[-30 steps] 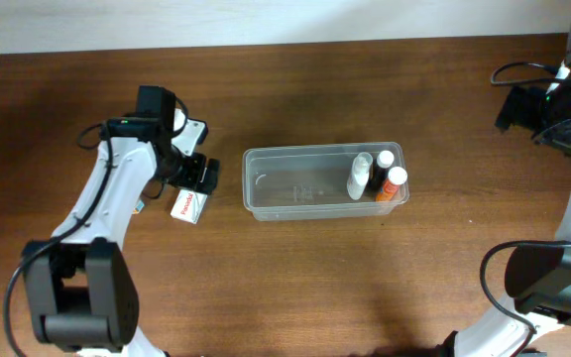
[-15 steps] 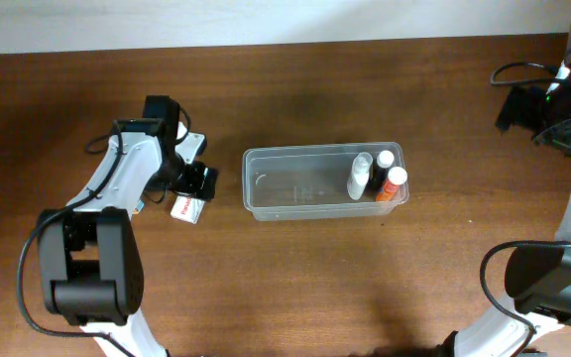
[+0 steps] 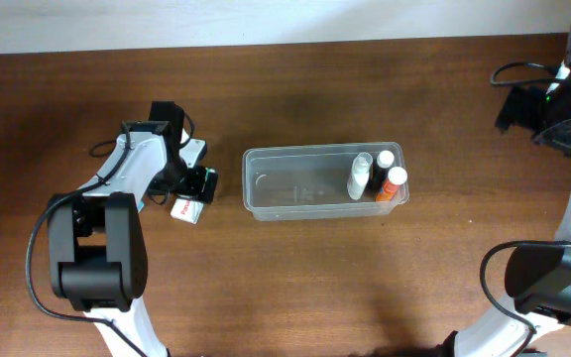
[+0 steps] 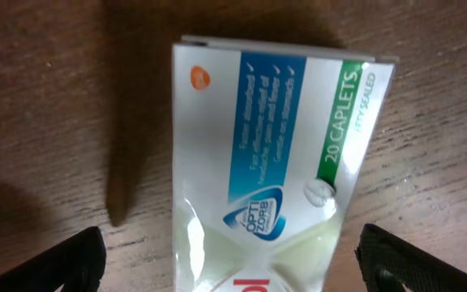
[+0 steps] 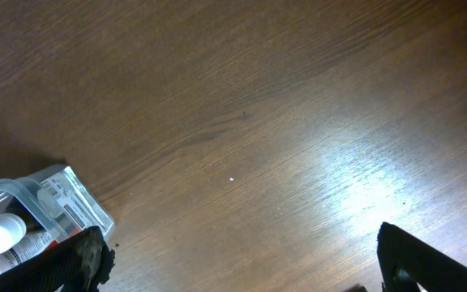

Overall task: Pack container
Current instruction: 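Lower the left gripper and close it on the Panadol box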

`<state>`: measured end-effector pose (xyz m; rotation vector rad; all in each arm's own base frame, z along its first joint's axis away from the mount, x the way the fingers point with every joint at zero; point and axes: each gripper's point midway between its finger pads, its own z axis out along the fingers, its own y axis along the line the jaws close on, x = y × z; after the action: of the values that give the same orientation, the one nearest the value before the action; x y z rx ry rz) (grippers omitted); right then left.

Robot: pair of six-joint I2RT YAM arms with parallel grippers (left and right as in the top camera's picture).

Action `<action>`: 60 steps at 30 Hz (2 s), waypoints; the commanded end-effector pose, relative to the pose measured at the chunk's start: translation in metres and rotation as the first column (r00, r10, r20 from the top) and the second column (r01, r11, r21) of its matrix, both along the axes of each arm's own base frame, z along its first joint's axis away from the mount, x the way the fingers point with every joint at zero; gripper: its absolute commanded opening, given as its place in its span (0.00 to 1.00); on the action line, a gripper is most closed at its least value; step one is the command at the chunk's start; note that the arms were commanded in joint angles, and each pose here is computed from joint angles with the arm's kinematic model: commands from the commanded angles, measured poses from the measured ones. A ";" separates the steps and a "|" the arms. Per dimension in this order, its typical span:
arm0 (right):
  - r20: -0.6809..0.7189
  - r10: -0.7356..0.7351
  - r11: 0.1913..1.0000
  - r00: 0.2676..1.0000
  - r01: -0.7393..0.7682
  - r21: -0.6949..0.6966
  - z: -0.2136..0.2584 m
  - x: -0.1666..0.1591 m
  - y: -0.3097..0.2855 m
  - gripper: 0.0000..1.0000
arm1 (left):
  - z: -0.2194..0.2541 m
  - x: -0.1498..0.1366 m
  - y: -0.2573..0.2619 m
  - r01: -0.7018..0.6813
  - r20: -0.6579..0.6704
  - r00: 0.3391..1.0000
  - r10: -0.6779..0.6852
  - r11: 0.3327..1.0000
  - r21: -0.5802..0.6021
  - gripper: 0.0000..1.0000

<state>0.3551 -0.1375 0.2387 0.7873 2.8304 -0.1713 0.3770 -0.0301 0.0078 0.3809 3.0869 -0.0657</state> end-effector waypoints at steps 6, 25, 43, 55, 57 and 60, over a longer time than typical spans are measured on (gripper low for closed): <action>-0.012 -0.011 1.000 1.000 0.011 -0.007 -0.003 0.000 -0.002 0.98 | 0.000 0.008 0.003 -0.016 0.018 1.000 0.016 1.000 0.014 0.99; -0.012 -0.011 1.000 1.000 0.011 -0.007 -0.003 0.000 -0.002 0.98 | -0.004 0.005 0.009 -0.009 0.012 1.000 0.009 0.998 0.066 0.99; -0.012 -0.011 1.000 1.000 0.011 -0.007 -0.003 0.000 -0.002 0.98 | -0.007 0.000 0.004 0.004 0.001 1.000 -0.004 0.998 0.066 0.99; -0.012 -0.011 1.000 1.000 0.011 -0.007 -0.003 0.000 -0.002 0.98 | -0.008 -0.001 0.004 0.004 -0.001 1.000 -0.004 0.998 0.066 0.99; -0.012 -0.011 1.000 1.000 0.011 -0.007 -0.003 0.000 -0.002 0.98 | -0.009 -0.002 0.004 0.005 -0.005 1.000 -0.004 0.998 0.067 0.99; -0.012 -0.011 1.000 1.000 0.011 -0.007 -0.003 0.000 -0.002 0.98 | -0.012 -0.006 0.005 0.006 -0.017 1.000 -0.004 0.998 0.067 0.99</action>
<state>0.3551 -0.1375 0.2387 0.7873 2.8304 -0.1713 0.3808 -0.0272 0.0063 0.4063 3.0732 0.0280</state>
